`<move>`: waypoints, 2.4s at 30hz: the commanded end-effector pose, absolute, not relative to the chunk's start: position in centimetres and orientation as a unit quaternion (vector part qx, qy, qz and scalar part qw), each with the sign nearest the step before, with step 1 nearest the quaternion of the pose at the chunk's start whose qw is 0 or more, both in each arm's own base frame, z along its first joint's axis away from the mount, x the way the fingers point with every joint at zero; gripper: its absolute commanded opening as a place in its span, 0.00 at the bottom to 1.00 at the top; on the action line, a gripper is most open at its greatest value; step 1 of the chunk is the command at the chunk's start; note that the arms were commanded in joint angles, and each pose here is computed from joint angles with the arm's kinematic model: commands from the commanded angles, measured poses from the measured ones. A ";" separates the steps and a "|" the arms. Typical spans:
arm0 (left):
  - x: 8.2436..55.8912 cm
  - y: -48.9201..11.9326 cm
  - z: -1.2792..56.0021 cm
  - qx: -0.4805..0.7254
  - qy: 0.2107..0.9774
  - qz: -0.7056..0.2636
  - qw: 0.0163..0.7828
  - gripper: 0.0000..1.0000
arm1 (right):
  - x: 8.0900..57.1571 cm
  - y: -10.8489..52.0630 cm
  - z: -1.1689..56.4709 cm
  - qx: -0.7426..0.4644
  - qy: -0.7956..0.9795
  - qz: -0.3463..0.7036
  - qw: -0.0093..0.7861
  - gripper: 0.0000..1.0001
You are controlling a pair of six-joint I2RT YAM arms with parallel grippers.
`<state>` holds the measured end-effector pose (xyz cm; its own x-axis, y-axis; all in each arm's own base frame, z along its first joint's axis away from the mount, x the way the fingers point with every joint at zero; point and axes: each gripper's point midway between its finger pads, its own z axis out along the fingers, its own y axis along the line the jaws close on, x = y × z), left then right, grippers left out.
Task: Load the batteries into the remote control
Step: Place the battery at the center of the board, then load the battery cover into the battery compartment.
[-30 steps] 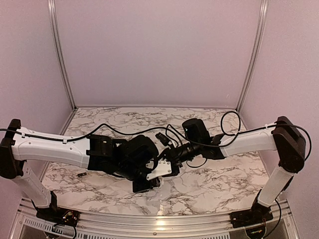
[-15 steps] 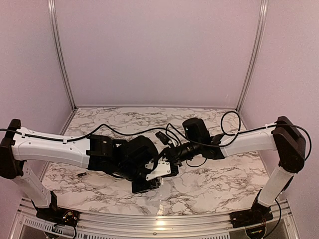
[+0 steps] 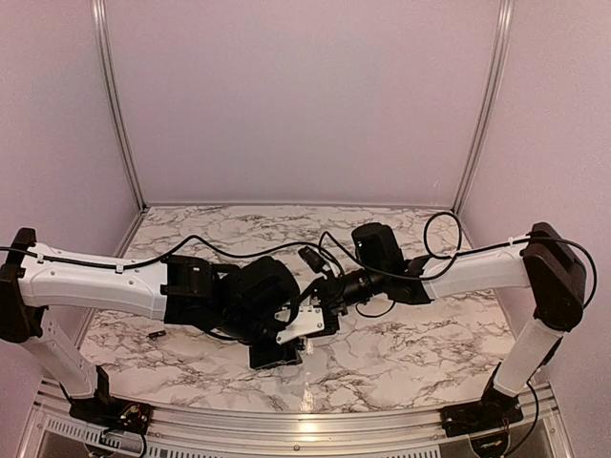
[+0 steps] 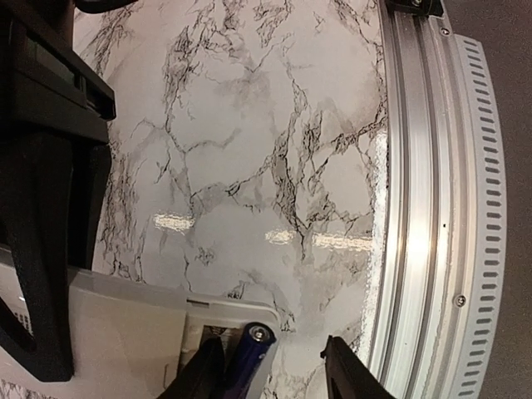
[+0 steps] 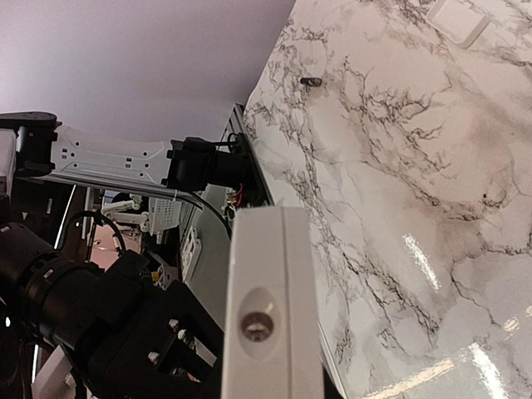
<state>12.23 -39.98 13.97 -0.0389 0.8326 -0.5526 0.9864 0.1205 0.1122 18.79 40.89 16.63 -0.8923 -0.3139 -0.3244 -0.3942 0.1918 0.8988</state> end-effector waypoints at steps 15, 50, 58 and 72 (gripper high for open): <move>16.2 -37.5 19.1 0.566 0.737 -0.147 0.339 0.58 | 18.2 41.3 18.1 -0.247 0.748 0.616 0.022 0.00; 16.2 -37.5 19.4 0.186 0.811 -0.460 0.309 0.97 | 21.6 41.1 19.7 -0.219 0.736 0.637 0.067 0.00; 15.4 -39.4 18.8 0.211 0.810 -0.461 0.294 0.88 | 21.4 41.3 19.3 -0.219 0.739 0.634 0.063 0.00; 15.5 -40.0 18.3 0.222 0.817 -0.444 0.294 0.79 | 21.3 41.2 19.2 -0.219 0.740 0.632 0.062 0.00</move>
<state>15.54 -39.04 16.83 -0.7524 0.1000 -0.6511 0.5925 0.5346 -0.6026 21.23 40.65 18.66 -0.9056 -0.2451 -0.3462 -0.3834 0.1239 0.9152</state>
